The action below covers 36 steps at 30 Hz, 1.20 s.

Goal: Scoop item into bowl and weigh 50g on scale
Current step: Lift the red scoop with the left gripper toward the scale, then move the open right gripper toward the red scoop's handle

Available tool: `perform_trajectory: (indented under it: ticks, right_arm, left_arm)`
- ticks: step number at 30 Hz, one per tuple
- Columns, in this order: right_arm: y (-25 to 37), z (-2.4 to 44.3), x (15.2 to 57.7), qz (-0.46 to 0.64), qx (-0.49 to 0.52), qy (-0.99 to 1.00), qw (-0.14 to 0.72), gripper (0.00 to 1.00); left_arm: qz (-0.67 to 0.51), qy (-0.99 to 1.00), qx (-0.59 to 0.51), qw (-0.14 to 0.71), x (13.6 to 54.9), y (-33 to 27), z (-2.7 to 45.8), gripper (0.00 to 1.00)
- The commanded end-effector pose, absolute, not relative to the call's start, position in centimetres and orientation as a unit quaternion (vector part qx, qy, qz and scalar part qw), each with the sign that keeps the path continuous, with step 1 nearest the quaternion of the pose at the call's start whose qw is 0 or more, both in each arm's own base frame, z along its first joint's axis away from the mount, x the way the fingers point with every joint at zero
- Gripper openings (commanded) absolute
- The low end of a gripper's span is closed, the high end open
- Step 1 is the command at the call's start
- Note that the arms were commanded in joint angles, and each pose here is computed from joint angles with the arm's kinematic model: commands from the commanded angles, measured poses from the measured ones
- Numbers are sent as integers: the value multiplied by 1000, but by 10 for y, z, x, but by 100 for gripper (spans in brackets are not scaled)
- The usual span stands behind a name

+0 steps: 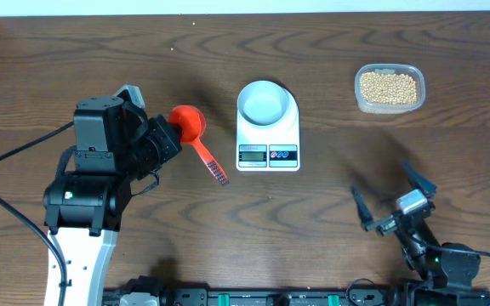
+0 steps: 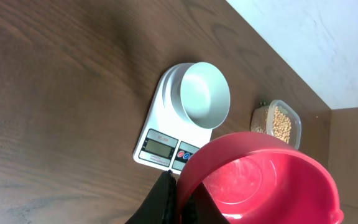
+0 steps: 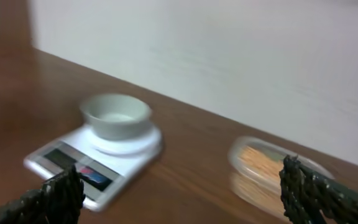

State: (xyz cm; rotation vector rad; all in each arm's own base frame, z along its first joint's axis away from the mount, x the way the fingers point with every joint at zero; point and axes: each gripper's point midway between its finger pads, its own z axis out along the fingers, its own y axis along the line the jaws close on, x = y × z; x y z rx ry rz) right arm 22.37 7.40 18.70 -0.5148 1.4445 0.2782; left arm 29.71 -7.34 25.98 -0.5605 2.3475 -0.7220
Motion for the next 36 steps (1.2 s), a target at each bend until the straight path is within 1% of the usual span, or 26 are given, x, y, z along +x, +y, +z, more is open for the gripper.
perform_trajectory:
  ticks: [1, 3, 6, 10, 15, 21, 25, 30, 36]
  right_arm:
    - [102, 192, 204, 216, -273, 628, 696, 99]
    - [107, 199, 198, 239, -278, 617, 696, 99]
    - [109, 209, 195, 271, -259, 612, 697, 99]
    - [113, 222, 189, 291, -263, 592, 704, 99]
    - [115, 233, 185, 324, -245, 586, 701, 99]
    - [121, 250, 181, 344, -266, 584, 686, 99]
    - [125, 272, 187, 363, -278, 593, 663, 99]
    - [134, 295, 196, 399, -317, 592, 625, 99]
    - [141, 303, 211, 458, -353, 597, 556, 99]
  left_arm:
    - [-281, 886, -208, 304, 296, -77, 261, 7]
    - [-281, 886, -208, 304, 296, -77, 261, 8]
    - [-284, 883, -207, 310, 299, -77, 264, 7]
    - [-287, 880, -208, 316, 301, -78, 266, 7]
    - [-288, 879, -211, 316, 302, -78, 267, 7]
    - [-291, 876, -210, 322, 305, -78, 269, 7]
    - [-292, 875, -212, 323, 306, -78, 270, 7]
    - [-294, 874, -213, 323, 308, -78, 269, 7]
    - [-300, 872, -212, 323, 310, -80, 271, 7]
